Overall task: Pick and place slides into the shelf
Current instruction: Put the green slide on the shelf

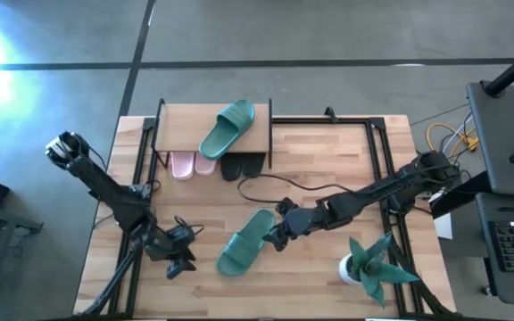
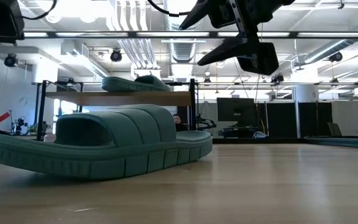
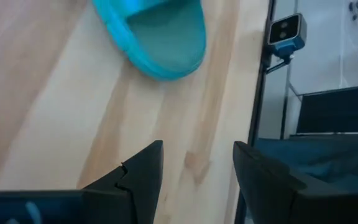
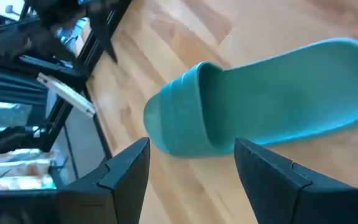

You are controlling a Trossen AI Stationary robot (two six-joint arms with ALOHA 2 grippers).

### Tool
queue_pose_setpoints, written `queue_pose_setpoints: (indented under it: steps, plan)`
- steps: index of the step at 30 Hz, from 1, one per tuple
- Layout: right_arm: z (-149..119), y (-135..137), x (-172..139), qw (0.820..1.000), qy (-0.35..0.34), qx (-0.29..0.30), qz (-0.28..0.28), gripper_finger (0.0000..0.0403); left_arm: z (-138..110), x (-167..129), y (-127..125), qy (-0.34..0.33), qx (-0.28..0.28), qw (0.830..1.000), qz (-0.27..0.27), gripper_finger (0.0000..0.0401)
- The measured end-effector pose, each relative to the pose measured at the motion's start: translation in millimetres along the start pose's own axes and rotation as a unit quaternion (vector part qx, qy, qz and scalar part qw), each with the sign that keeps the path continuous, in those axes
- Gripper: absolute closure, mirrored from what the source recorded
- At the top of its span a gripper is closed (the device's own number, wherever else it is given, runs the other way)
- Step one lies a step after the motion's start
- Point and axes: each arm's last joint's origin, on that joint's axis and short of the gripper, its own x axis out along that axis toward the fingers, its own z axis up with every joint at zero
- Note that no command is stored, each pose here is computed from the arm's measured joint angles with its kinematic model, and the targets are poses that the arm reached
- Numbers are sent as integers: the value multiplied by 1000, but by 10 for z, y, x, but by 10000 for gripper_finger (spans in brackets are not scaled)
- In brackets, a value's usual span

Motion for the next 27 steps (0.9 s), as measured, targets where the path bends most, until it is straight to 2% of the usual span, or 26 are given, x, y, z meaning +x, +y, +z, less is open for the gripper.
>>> queue_pose_setpoints:
  steps: [6, 11, 16, 21, 27]
  plan:
    - [49, -29, 5, 999, -28, -7, -17, 179, -25, 342, -41, -9, -16, 1000, -18, 221]
    - [47, -32, 5, 999, -27, -13, -18, 179, 21, 544, -148, -70, -9, 996, -46, 221]
    - [36, -34, 4, 1000, -18, -14, -18, 179, 61, 757, -118, -123, -17, 992, -34, 221]
    - [13, -34, 4, 1000, 5, -13, -12, 179, 187, 981, -55, -162, -31, 986, -1, 221]
    - [-10, -30, 2, 999, 31, -11, -3, 179, 314, 1135, -39, -132, -56, 989, 20, 222]
